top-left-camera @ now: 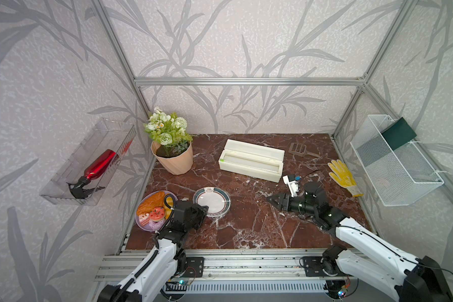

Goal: Wrap the plate with plastic wrap
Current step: Place the plate at the center of the board.

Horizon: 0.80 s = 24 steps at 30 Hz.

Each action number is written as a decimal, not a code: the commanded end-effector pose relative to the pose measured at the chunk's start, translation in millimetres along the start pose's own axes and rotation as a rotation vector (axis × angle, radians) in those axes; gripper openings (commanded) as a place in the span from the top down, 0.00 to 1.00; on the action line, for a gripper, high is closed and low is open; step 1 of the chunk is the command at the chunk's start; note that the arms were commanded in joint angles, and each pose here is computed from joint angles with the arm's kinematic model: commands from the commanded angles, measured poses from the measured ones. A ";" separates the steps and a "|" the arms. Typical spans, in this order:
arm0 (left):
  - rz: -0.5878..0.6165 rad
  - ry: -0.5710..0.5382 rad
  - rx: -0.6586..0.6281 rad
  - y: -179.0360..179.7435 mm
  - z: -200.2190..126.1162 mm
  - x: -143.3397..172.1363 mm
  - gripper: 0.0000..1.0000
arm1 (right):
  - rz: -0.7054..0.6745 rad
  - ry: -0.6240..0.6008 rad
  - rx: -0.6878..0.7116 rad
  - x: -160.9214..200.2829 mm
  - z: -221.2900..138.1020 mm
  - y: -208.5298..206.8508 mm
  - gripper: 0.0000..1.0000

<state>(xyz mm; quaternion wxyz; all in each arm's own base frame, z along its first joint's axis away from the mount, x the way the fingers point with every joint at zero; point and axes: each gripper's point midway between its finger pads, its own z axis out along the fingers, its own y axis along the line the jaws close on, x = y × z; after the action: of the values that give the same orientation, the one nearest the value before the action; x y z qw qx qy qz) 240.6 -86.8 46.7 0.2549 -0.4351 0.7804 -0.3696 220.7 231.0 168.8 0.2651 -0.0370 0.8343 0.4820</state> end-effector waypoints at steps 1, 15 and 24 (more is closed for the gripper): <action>0.052 -0.070 0.092 -25.5 -1.4 -15.2 0.95 | -0.049 -0.007 -0.020 -3.2 -4.4 8.8 0.46; 0.055 -0.140 0.000 4.9 3.4 -30.7 0.79 | -0.048 -0.003 -0.039 -2.0 4.8 4.0 0.46; 0.081 -0.130 -0.122 5.3 -18.8 -30.9 0.38 | -0.066 -0.019 -0.012 -4.2 -1.3 3.7 0.45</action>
<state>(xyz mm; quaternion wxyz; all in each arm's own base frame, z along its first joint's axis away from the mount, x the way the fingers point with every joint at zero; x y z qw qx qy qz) 247.6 -62.6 47.4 0.2893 -0.4385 0.7890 -0.3186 222.4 234.0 169.7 0.2726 -0.0537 0.8300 0.4836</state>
